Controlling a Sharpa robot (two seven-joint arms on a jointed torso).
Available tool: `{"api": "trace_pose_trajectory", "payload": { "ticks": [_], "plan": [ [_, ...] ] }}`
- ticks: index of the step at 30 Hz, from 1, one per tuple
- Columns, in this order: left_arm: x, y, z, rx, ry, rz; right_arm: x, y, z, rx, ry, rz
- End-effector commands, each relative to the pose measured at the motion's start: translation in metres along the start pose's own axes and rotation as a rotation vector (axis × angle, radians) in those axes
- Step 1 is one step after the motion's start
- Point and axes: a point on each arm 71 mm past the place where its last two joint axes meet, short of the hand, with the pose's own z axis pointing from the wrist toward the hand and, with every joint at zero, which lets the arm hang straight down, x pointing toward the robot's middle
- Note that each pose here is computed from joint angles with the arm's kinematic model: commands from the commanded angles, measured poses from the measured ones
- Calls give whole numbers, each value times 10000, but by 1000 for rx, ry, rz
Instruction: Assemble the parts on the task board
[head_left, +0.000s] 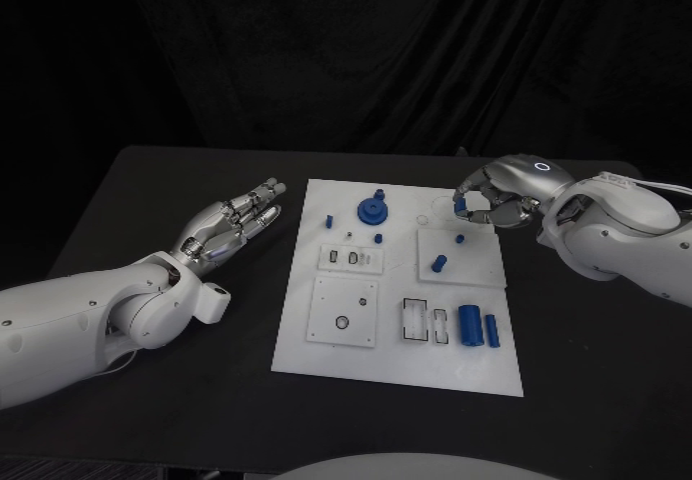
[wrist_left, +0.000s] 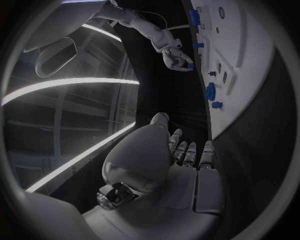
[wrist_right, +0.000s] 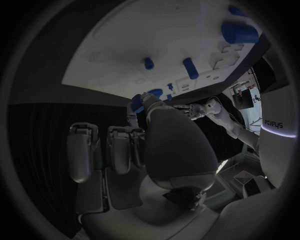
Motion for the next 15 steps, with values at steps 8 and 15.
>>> {"api": "trace_pose_trajectory", "payload": {
  "ticks": [8, 15],
  "plan": [
    [38, -26, 13, 45, 20, -10, 1, 571, 128, -95, -37, 54],
    [54, -26, 21, 44, 24, -12, 190, 824, 225, -121, 7, 81]
  ]
}}
